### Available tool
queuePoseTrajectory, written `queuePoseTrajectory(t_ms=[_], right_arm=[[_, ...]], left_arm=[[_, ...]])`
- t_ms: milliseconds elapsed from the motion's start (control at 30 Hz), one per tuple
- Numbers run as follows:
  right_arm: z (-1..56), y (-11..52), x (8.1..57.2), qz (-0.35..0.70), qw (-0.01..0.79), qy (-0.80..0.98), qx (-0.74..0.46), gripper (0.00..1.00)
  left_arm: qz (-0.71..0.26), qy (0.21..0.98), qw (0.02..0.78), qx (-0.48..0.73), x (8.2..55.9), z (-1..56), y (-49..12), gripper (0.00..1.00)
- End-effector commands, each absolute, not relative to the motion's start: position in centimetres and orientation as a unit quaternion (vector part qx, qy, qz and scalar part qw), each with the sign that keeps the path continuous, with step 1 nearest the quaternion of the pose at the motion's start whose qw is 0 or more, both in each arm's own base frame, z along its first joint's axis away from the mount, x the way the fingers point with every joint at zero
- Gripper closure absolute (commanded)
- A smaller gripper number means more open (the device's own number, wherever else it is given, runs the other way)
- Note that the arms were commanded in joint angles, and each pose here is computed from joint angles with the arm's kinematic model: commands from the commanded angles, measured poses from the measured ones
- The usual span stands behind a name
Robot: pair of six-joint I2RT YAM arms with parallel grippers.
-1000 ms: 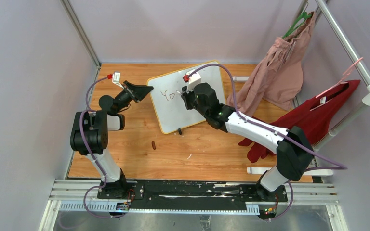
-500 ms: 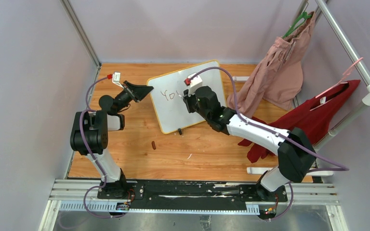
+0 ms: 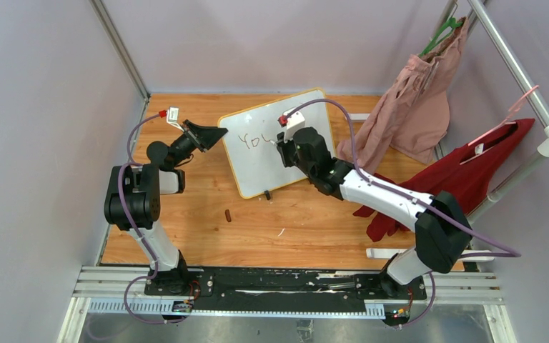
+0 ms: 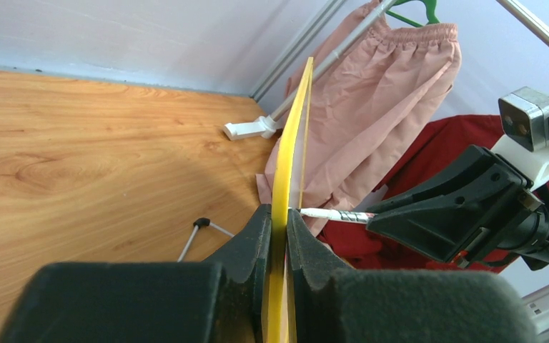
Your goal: Write a sentence on the whiteboard
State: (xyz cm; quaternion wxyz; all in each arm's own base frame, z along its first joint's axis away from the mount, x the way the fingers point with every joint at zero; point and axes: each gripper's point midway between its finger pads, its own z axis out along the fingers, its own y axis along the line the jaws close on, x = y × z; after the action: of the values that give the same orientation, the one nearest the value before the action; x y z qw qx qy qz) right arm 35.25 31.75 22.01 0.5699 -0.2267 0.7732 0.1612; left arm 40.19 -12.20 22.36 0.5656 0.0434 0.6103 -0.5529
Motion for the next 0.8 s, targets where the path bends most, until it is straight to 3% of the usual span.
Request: queuePoseTrajectory(t_ms=[0, 767], right_arm=[[22.9, 29.9, 36.4, 0.136, 0.579, 0.779, -0.200, 1.00], [24.7, 31.5, 37.7, 0.150, 0.589, 0.768, -0.204, 1.00]], left_arm=[[-0.543, 0.599, 0.585, 0.063, 39.7, 23.2, -12.1, 1.00], [-0.543, 0.598, 0.585, 0.067, 39.6, 23.3, -12.1, 1.00]])
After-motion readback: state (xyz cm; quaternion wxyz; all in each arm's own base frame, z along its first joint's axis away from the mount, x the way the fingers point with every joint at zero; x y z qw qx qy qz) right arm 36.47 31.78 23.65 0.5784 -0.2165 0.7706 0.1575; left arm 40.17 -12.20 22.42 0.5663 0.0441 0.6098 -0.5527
